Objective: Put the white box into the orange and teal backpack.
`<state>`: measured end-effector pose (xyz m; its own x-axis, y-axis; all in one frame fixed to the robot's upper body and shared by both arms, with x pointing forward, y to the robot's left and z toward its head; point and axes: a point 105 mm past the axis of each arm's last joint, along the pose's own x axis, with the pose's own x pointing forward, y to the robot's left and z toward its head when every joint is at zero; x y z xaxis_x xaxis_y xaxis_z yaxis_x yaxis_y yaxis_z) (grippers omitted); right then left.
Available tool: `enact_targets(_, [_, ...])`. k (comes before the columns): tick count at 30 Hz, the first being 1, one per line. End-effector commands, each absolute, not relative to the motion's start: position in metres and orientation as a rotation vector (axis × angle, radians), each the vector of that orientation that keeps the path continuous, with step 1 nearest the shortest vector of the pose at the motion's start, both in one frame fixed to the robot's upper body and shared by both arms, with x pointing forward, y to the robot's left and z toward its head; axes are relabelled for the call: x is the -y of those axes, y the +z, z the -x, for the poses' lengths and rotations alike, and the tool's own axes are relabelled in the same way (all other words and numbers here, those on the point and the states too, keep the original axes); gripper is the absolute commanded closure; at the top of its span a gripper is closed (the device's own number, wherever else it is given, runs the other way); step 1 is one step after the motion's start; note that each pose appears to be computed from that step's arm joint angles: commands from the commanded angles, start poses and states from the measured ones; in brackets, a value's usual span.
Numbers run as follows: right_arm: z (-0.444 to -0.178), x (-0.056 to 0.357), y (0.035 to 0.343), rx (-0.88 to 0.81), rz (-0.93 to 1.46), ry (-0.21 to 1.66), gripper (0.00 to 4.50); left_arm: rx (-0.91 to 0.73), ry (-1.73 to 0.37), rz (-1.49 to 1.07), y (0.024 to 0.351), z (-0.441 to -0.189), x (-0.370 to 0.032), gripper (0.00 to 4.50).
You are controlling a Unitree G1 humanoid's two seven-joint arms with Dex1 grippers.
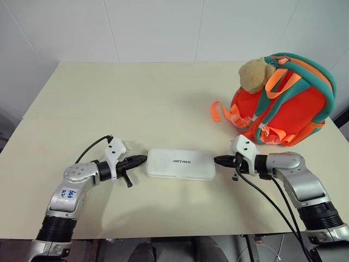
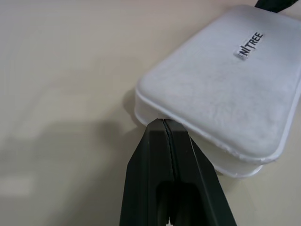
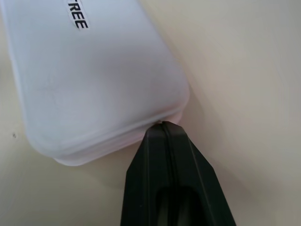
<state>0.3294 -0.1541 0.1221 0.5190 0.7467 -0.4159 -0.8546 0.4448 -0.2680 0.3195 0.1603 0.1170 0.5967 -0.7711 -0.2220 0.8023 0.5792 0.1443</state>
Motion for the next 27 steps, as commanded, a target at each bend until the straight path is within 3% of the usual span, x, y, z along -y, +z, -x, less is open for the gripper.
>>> enact_targets(1, [-0.328, 0.152, 0.134, -0.199, 0.495, 1.015, 4.38, -0.111, -0.962, -0.257, 0.123, -0.316, -0.152, 4.5])
enact_targets(16, [-0.322, 0.159, 0.132, -0.218, 0.491, 1.007, 4.38, -0.141, -1.046, -0.215, 0.12, -0.288, -0.138, 4.5])
enact_targets(27, [-0.312, 0.164, 0.131, -0.249, 0.472, 0.991, 4.38, -0.149, -1.031, -0.207, 0.115, -0.286, -0.134, 4.5])
